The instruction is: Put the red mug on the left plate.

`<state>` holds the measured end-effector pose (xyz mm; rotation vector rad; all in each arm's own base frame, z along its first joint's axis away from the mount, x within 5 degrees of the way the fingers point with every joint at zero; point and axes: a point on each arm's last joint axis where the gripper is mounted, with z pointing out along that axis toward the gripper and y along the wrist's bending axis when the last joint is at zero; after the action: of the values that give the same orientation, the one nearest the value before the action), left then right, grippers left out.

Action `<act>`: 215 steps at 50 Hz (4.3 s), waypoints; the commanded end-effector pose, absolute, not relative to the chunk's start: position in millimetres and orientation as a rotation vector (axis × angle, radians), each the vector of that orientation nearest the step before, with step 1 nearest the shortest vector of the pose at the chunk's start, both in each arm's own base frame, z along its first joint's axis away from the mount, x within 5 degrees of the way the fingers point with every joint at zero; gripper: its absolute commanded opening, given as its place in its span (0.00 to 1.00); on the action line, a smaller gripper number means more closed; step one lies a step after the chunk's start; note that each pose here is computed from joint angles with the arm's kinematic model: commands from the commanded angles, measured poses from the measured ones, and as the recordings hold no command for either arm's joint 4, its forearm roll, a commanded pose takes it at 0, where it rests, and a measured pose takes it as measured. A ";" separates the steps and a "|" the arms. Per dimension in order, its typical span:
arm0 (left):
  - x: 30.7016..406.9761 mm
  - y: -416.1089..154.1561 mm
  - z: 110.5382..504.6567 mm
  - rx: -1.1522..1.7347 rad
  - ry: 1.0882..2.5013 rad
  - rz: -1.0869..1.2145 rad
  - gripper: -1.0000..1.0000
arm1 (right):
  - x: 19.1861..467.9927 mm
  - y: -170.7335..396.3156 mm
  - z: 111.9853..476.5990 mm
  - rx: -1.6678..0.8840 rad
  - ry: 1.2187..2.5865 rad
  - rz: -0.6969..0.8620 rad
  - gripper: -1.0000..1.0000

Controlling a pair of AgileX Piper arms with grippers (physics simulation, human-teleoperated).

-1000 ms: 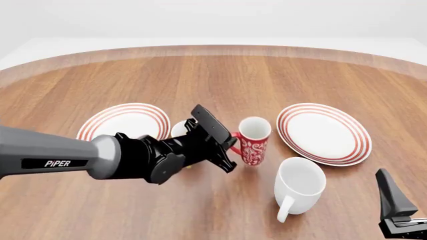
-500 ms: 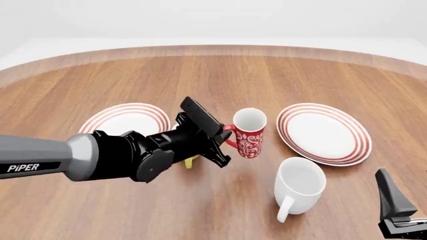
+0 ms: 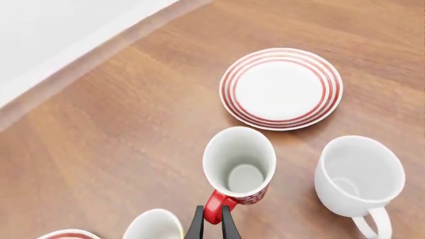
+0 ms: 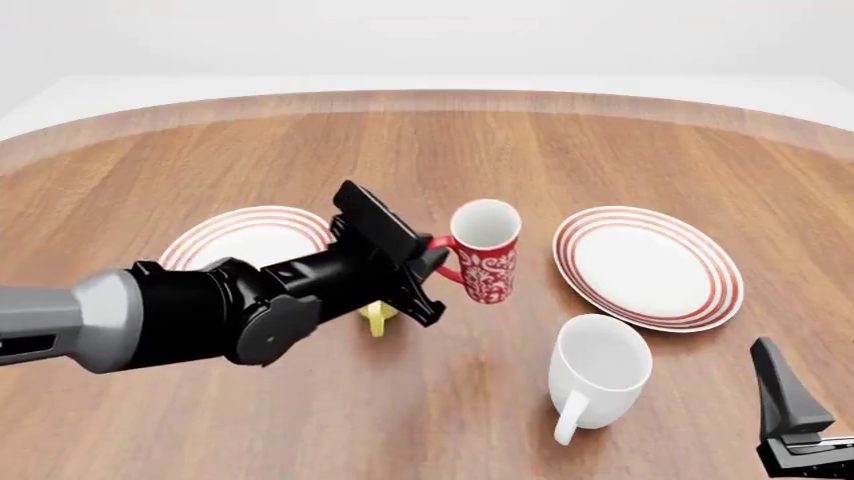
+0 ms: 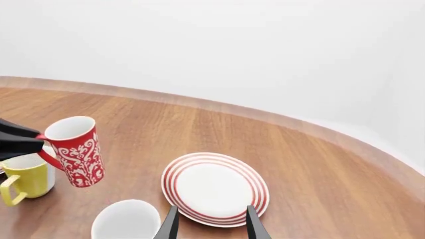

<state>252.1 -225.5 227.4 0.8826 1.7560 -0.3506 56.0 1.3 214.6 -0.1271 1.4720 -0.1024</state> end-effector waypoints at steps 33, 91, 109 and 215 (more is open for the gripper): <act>238.9 -189.5 255.5 0.791 1.709 -0.327 0.00 | 55.9 1.5 214.9 -0.139 1.464 -0.111 1.00; 283.2 -129.4 245.2 0.576 1.726 -0.151 0.00 | 55.8 1.7 215.8 -0.143 1.461 -0.109 1.00; 295.4 -103.5 240.8 0.491 1.733 -0.087 0.00 | 55.8 1.7 215.8 -0.142 1.461 -0.110 1.00; 308.0 -0.7 165.5 0.297 1.854 0.216 0.00 | 55.8 1.7 215.8 -0.142 1.461 -0.109 1.00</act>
<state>306.2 -3.8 168.4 0.3217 1.8493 0.2183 55.8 1.7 215.8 -0.1420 1.4609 -0.1093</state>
